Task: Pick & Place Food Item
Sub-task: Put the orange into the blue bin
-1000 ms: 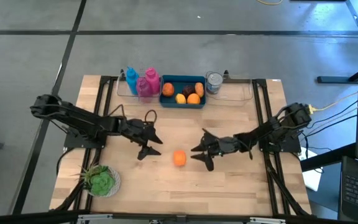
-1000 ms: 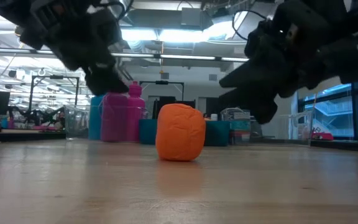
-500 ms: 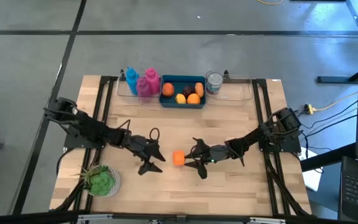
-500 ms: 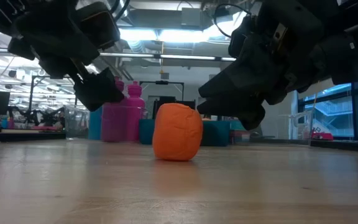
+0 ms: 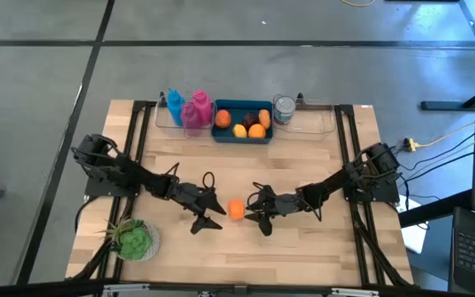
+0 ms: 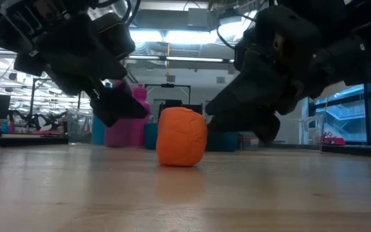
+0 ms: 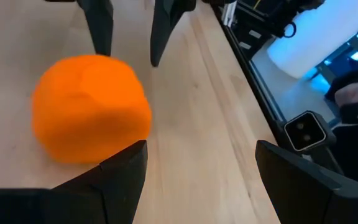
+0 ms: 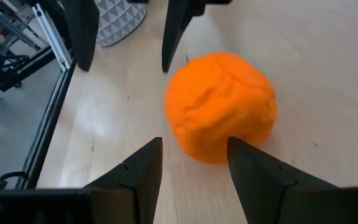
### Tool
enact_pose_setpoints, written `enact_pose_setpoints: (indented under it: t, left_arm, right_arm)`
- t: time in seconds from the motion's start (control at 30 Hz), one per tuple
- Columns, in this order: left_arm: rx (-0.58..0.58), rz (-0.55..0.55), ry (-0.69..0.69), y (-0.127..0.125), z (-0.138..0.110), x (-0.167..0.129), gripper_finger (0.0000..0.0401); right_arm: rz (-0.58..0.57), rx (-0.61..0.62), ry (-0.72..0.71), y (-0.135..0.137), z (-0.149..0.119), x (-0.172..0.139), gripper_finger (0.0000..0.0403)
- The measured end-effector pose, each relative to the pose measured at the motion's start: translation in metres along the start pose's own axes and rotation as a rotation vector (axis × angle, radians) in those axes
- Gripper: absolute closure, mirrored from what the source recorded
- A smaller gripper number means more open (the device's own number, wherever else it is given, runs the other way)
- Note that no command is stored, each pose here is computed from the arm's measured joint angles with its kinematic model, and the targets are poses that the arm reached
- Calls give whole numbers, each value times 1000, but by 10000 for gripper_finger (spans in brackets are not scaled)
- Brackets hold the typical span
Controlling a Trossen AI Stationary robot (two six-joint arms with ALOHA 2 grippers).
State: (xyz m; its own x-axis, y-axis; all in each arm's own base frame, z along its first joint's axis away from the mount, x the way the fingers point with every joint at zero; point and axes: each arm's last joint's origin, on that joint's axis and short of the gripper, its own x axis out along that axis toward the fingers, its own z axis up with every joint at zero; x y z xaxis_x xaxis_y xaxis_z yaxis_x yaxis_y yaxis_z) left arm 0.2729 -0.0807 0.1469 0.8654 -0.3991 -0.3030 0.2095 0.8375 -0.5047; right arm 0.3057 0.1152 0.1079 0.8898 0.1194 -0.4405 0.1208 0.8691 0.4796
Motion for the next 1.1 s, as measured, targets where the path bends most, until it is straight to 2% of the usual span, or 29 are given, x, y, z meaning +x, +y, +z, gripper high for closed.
enact_pose_setpoints:
  t: [0.23,0.4,0.5,0.7,0.93,1.1]
  left_arm:
    - [64,-46,18,0,8,24,109]
    - [87,-42,24,3,11,35,109]
    - [69,-53,35,7,11,36,109]
    - [6,-142,45,5,17,33,109]
    - [33,-237,-14,-6,31,30,109]
    - [24,-304,5,-12,37,27,109]
  right_arm:
    - [-33,-29,42,9,8,8,223]
    - [-44,-23,58,8,7,8,223]
    - [-51,-24,68,8,6,8,223]
    - [-38,-29,88,8,5,8,223]
    - [-49,-33,107,6,3,7,223]
    - [-76,-40,153,4,0,6,223]
